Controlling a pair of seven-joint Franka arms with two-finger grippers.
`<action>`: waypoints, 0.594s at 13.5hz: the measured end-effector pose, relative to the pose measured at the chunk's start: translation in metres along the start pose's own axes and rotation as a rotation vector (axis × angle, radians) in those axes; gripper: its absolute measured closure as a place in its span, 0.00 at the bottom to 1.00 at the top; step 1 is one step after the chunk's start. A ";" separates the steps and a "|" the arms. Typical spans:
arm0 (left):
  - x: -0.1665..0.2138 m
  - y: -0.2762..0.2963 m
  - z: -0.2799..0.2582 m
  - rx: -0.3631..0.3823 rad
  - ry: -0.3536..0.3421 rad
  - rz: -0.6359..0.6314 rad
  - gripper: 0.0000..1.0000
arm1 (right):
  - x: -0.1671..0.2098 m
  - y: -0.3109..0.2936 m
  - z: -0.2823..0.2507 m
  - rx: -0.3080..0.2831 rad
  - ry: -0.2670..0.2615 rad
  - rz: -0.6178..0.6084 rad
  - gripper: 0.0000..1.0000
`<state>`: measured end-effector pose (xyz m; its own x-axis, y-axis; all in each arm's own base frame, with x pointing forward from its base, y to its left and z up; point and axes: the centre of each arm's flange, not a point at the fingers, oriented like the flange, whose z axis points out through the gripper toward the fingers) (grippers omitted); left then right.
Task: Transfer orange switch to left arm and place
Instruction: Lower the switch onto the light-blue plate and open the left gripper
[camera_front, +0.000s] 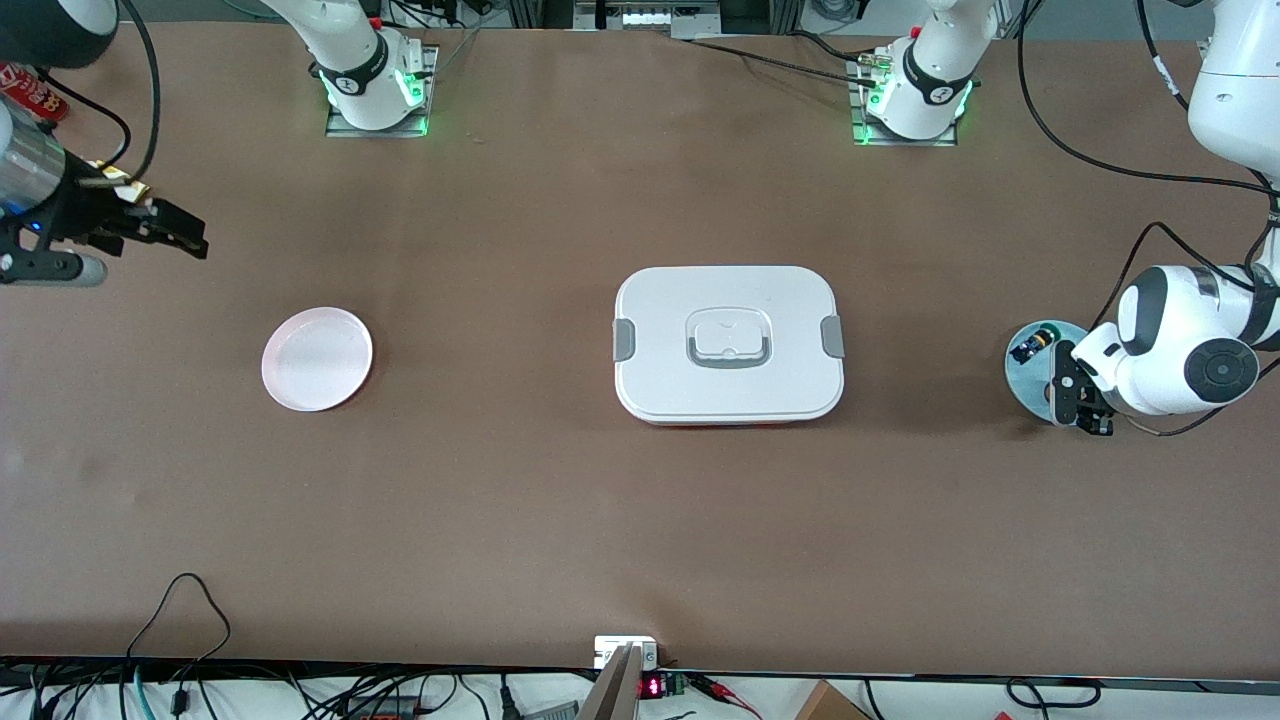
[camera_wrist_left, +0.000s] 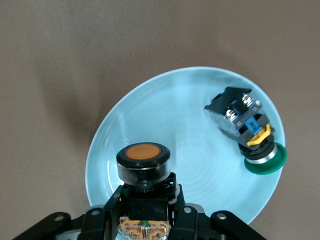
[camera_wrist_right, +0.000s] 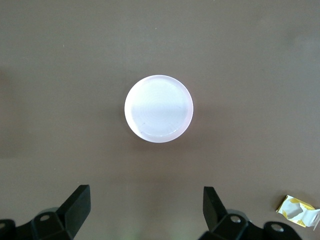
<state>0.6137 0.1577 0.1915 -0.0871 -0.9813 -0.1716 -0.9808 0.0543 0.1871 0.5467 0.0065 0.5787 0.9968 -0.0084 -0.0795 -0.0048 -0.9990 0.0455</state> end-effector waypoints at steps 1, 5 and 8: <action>0.000 0.001 0.003 0.006 -0.002 0.004 0.59 | -0.003 0.001 -0.005 0.001 0.007 0.000 0.00; -0.008 0.004 0.006 0.018 0.001 -0.007 0.59 | -0.005 0.001 -0.010 0.001 0.017 -0.001 0.00; -0.005 0.005 0.010 0.028 0.005 -0.003 0.54 | -0.005 0.001 -0.012 0.001 0.023 -0.006 0.00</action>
<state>0.6073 0.1649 0.1840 -0.0835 -0.9824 -0.1672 -0.9856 0.0567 0.1593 0.5429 0.0057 0.5912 0.9984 -0.0011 -0.0567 0.0014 -0.9990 0.0437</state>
